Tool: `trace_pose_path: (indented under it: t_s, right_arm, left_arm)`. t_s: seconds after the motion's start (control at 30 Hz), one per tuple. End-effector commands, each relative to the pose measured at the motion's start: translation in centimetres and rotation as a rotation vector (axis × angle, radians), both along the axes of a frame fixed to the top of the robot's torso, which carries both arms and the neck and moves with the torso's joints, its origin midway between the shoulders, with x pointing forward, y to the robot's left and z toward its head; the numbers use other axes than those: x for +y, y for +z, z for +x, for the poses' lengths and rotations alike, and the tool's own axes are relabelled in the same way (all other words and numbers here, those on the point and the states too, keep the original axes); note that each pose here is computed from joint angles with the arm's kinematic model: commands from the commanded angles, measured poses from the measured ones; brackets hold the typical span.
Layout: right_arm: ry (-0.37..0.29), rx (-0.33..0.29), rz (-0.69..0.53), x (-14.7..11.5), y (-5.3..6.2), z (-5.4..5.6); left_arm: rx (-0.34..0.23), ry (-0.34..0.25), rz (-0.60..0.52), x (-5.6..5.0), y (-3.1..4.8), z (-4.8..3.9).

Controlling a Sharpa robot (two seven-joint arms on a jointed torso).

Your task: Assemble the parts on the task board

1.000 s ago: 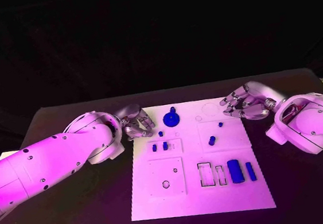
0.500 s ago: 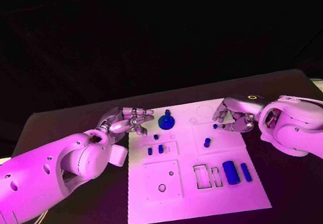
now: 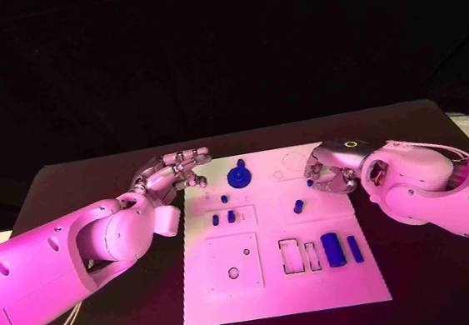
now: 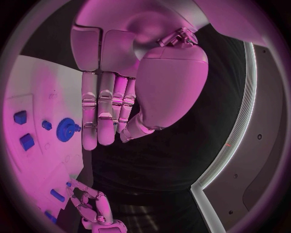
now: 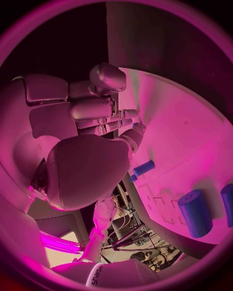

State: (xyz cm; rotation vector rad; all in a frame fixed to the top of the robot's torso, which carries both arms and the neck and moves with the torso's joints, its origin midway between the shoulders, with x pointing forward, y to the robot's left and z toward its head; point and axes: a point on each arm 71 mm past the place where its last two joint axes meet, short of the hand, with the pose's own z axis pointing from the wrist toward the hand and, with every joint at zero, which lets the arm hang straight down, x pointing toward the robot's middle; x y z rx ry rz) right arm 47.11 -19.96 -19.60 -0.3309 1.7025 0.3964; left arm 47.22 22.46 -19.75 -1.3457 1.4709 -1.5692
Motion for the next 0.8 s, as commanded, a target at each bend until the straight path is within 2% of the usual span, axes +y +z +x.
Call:
trace_pose_path:
  t_s: [0.03, 0.3, 0.8]
  right_arm:
    - [-0.004, 0.018, -0.056, 0.1, -0.5, 0.1]
    - [0.014, 0.048, -0.057, 0.6, -1.0, 0.0]
    - [0.032, 0.067, -0.064, 1.2, -1.4, -0.3]
  left_arm:
    - [-0.010, 0.015, -0.046, -0.1, 0.25, -0.10]
    - [-0.009, 0.011, -0.047, -0.1, 0.27, -0.17]
    - [-0.005, 0.006, -0.043, -0.1, 0.22, -0.15]
